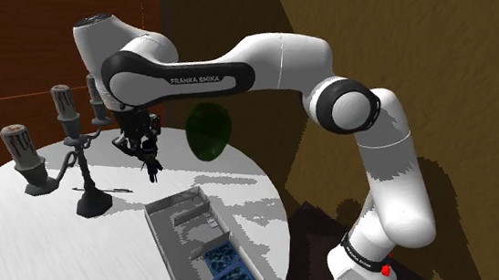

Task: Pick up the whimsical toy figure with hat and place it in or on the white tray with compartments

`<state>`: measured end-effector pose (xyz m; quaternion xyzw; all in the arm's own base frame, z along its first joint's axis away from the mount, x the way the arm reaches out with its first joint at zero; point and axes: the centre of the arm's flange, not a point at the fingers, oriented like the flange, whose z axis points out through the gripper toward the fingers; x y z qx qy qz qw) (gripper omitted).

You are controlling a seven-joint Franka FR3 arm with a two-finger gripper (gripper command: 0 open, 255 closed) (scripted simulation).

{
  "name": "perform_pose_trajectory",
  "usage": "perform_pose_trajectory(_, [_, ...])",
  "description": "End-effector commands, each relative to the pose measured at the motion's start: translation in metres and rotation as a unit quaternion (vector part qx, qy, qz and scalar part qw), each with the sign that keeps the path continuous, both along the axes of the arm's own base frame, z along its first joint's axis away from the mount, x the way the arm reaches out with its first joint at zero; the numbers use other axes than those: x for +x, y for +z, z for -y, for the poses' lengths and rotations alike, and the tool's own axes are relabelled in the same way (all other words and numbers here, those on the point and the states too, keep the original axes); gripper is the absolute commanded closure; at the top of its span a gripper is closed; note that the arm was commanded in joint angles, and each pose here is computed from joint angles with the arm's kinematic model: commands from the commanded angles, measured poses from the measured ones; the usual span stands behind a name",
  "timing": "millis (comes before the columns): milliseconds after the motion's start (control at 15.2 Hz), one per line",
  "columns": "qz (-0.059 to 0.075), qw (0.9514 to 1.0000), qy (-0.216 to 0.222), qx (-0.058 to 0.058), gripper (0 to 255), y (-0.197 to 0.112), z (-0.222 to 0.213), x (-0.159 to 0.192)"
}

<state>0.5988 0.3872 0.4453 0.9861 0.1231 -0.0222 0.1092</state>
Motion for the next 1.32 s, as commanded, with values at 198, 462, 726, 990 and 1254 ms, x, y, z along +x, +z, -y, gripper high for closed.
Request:
perform_pose_trajectory(198, [0.000,1.0000,0.000,0.000,255,0.013,0.002,-0.059])
perform_pose_trajectory(462, [0.000,1.0000,0.000,0.000,255,0.021,0.004,-0.111])
perform_pose_trajectory(726, [0.000,1.0000,0.000,0.000,255,0.030,0.007,-0.163])
perform_pose_trajectory(990, [0.000,1.0000,0.000,0.000,255,0.038,0.009,-0.215])
perform_pose_trajectory(1254, [0.000,1.0000,0.000,0.000,255,0.022,0.009,-0.219])
